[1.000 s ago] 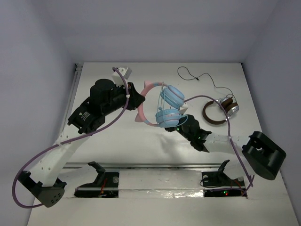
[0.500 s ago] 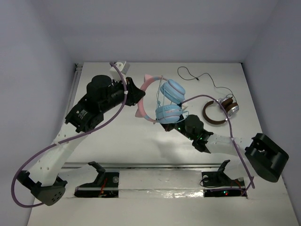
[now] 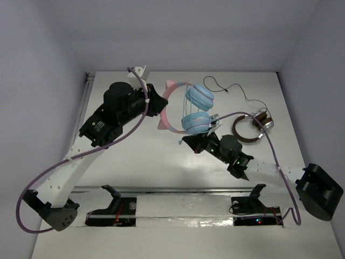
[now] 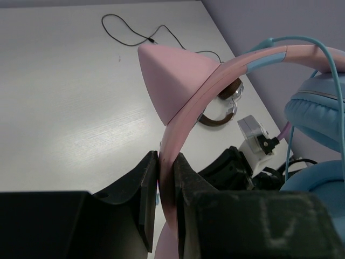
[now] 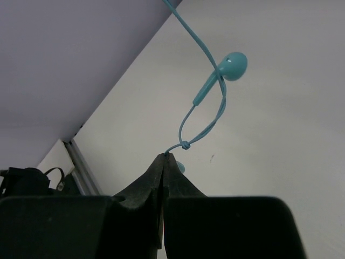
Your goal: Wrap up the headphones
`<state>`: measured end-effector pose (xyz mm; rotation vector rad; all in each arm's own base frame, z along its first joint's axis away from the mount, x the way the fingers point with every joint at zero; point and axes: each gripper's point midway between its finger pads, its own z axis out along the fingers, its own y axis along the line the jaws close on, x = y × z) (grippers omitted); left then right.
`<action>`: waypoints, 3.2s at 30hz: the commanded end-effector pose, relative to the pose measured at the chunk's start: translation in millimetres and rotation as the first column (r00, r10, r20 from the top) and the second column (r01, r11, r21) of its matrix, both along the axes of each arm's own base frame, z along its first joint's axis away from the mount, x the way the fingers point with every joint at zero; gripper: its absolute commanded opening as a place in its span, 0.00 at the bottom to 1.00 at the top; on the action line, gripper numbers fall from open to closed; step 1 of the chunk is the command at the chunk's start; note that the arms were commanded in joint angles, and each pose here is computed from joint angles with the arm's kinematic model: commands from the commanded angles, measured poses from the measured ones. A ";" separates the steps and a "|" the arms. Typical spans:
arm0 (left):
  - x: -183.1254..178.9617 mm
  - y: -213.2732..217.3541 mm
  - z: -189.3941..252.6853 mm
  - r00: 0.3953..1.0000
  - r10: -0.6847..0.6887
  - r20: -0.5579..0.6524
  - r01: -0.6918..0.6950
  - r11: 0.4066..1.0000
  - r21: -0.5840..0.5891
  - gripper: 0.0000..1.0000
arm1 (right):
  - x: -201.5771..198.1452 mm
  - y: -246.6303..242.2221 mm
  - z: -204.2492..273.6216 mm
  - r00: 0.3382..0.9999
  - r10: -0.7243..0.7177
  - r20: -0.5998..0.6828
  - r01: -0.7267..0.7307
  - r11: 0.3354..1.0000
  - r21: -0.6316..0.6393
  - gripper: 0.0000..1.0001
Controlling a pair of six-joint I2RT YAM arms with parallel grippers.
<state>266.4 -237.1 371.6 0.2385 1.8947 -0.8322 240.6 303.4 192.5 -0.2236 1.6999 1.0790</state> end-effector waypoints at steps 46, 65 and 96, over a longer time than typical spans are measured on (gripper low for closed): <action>72.8 13.0 -110.2 0.900 0.436 -0.018 -0.434 0.899 0.060 0.00 | -61.7 1.9 150.3 0.972 0.207 0.111 -0.231 0.930 0.286 0.00; 35.9 -18.7 -167.7 0.933 0.343 -0.103 -0.329 0.934 0.138 0.00 | 36.0 -2.7 66.9 0.965 -0.234 -0.119 0.251 0.955 0.161 0.00; -7.8 -28.3 -218.0 0.958 0.191 -0.213 -0.161 0.976 0.148 0.00 | -4.6 -82.9 125.0 0.947 -0.321 0.023 0.319 0.945 0.065 0.00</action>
